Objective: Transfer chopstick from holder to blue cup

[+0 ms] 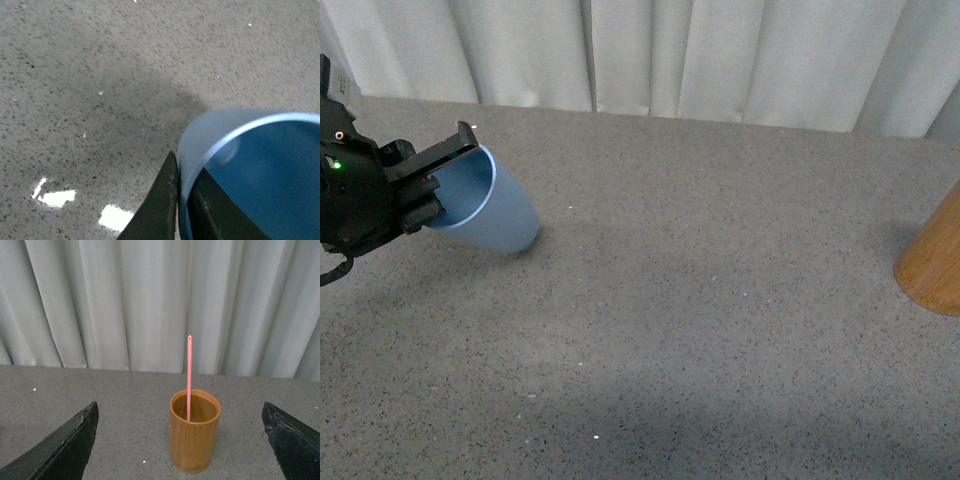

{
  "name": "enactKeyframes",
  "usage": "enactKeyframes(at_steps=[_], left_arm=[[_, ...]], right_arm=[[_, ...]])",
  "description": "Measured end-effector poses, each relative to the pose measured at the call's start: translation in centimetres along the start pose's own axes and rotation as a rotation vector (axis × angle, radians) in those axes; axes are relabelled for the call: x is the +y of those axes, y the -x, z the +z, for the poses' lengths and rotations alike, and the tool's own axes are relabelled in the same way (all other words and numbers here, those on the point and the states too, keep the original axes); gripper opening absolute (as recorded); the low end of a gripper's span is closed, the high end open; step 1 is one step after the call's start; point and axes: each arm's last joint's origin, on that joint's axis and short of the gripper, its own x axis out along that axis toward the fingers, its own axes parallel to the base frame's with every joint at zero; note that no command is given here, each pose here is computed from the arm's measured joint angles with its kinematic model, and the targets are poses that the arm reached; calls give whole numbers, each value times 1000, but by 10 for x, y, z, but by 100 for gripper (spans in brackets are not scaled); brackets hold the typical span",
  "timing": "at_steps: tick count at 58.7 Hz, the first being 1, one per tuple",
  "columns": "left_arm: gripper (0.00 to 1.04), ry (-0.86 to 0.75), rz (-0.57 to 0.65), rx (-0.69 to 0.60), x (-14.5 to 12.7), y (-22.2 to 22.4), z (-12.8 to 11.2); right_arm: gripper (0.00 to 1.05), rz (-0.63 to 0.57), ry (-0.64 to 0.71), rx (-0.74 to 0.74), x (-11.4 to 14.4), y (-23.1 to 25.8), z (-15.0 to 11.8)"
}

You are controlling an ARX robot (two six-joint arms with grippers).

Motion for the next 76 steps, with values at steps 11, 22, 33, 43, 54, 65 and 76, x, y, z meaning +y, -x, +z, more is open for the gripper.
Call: enactKeyframes(at_steps=[11,22,33,43,54,65,76], left_arm=[[4,-54,-63,-38,-5,12,7],[4,-192,-176,-84,-21,30,13],[4,-330,-226,-69,-40,37,9],[4,-441,-276,-66,-59,46,1],[4,-514,-312,-50,-73,52,-13],[4,-564,-309,-29,-76,52,-30],[4,-605,-296,-1,-78,48,-46]], right_arm=[[95,0,0,0,0,0,0],[95,0,0,0,0,0,0],[95,0,0,0,0,0,0],[95,0,0,0,0,0,0],[95,0,0,0,0,0,0],[95,0,0,0,0,0,0],[95,0,0,0,0,0,0]])
